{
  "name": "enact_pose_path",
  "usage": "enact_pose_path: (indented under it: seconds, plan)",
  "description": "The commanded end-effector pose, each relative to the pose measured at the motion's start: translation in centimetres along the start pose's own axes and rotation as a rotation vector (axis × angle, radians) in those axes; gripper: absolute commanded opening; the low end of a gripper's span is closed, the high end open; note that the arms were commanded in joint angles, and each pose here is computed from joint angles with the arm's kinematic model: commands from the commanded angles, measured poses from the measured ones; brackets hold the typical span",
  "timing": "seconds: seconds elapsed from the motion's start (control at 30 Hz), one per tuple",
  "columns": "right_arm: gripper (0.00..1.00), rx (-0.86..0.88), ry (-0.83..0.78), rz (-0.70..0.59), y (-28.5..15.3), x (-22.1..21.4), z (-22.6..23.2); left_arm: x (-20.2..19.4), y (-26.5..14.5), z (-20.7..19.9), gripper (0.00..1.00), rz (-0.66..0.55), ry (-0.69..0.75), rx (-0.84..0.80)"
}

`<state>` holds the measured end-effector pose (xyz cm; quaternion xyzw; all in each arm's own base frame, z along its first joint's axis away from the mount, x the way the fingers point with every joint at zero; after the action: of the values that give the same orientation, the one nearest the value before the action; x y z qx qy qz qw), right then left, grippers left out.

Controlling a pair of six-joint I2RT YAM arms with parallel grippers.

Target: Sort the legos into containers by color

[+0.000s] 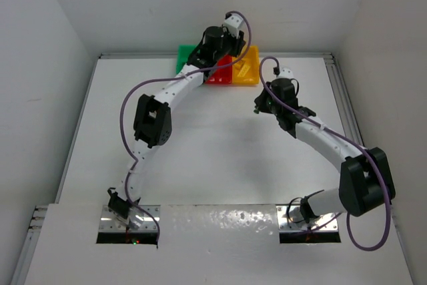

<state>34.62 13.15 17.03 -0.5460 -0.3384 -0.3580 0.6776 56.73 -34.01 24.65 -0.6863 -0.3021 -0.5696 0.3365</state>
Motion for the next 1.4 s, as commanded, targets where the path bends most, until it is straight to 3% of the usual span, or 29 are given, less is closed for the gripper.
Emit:
enact_pose_path:
  seconds: [0.0, 0.17, 0.3, 0.63, 0.97, 1.07, 1.1, 1.2, 1.37]
  plan:
    - [0.0, 0.109, 0.024, -0.04, 0.0, 1.6, 1.7, 4.6, 0.3, 1.5, 0.0, -0.166, -0.045, 0.044]
    - [0.0, 0.116, 0.015, -0.058, -0.1, 2.1, 1.9, 3.8, 0.8, 2.0, 0.0, -0.189, -0.021, 0.031]
    - [0.0, 0.113, -0.011, -0.055, -0.5, 2.2, 1.7, 1.1, 2.4, 1.8, 0.0, -0.188, -0.059, -0.015]
    - [0.0, 0.075, -0.057, -0.016, -1.5, 1.5, 0.8, -1.3, 5.2, 0.8, 0.0, -0.324, -0.033, -0.069]
    - [0.0, 0.041, -0.096, -0.008, -2.1, 1.5, 0.1, -5.9, 6.4, -0.6, 0.0, -0.272, 0.062, -0.087]
    - [0.0, 0.045, -0.104, -0.012, -2.1, 1.7, 0.2, -6.2, 6.5, -0.4, 0.2, -0.272, 0.059, -0.069]
    - [0.0, 0.045, -0.104, -0.015, -2.1, 1.9, 0.2, -6.1, 6.5, -0.3, 0.34, -0.273, 0.055, -0.059]
    - [0.0, 0.046, -0.114, -0.023, -2.0, 2.4, 0.3, -5.5, 6.4, 0.2, 0.53, -0.29, 0.05, -0.009]
    - [0.0, 0.065, -0.111, -0.043, -1.9, 3.5, 0.9, -4.5, 6.0, 0.2, 0.64, -0.297, 0.061, -0.01]
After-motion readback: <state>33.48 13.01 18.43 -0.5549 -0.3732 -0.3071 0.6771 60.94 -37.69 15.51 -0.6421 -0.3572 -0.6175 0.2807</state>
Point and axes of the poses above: each gripper's point midway between its finger pads, its own y axis out along the fingers, its own z axis along the line the jaws close on, x = y × z, the point moved 5 cm from there along -y, back along the fingers, and after that the axes turned 9 degrees about -y, right-handed, at the moved point
